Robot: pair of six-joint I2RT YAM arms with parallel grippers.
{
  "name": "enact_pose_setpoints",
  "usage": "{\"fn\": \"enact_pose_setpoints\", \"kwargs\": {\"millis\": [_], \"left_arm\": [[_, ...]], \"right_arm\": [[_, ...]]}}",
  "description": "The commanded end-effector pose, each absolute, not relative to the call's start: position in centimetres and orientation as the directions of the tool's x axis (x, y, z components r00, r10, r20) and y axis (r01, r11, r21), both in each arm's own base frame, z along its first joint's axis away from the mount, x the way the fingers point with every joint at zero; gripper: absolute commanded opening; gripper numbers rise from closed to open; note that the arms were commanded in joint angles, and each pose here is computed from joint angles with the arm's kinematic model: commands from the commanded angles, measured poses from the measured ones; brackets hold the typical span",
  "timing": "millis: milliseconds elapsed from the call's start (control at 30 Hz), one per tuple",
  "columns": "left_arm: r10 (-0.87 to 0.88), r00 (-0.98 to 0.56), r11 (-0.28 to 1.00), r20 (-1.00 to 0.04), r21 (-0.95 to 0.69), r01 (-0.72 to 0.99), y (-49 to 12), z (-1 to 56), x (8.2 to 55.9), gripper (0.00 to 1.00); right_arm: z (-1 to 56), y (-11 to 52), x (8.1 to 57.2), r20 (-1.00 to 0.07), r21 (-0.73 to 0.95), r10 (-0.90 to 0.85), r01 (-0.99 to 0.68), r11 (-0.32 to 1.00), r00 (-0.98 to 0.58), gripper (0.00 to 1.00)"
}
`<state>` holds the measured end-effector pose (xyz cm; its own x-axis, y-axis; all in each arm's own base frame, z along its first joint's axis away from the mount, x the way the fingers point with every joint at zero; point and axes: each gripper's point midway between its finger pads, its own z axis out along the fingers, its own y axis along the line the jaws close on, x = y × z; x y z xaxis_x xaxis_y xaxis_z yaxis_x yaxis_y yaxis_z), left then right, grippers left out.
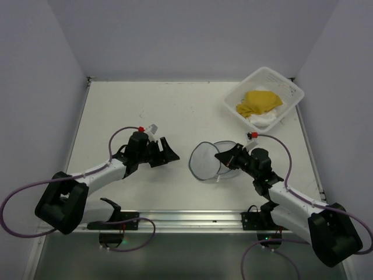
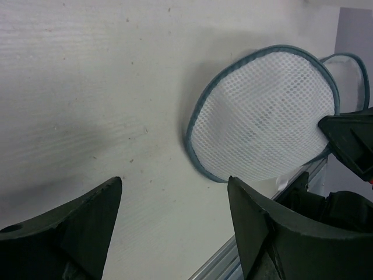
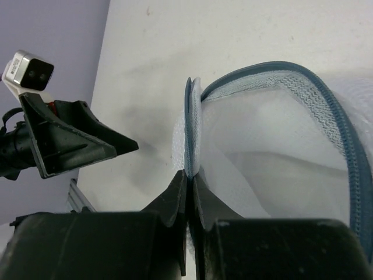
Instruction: Unzip the laundry bag and remove the bra
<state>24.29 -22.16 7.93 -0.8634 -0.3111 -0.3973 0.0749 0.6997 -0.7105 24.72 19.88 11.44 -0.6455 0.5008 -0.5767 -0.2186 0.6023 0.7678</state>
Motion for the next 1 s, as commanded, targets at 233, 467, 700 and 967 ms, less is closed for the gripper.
{"fn": "enact_pose_setpoints", "kwargs": {"millis": [233,467,700,967], "left_arm": [[-0.343,-0.839,0.624,-0.422,-0.770,0.132,-25.8,9.6,28.4,0.76],[-0.261,-0.831,0.624,-0.492,-0.743,0.243,-27.5,11.6,30.6,0.76],[-0.239,-0.854,0.637,-0.462,-0.738,0.220,-27.3,10.7,29.0,0.76],[-0.231,-0.859,0.611,-0.458,-0.755,0.238,-28.4,10.9,28.4,0.75]], "right_arm": [[15.4,18.7,26.6,-0.534,0.835,0.652,-0.217,0.505,-0.538,0.00],[17.0,19.3,27.3,-0.653,0.701,0.453,-0.257,0.665,-0.608,0.35],[20.4,13.0,27.5,-0.750,0.517,0.428,-0.044,0.855,-0.505,0.62],[15.2,6.8,27.1,-0.680,0.415,0.518,0.309,0.856,-0.519,0.56]]}}
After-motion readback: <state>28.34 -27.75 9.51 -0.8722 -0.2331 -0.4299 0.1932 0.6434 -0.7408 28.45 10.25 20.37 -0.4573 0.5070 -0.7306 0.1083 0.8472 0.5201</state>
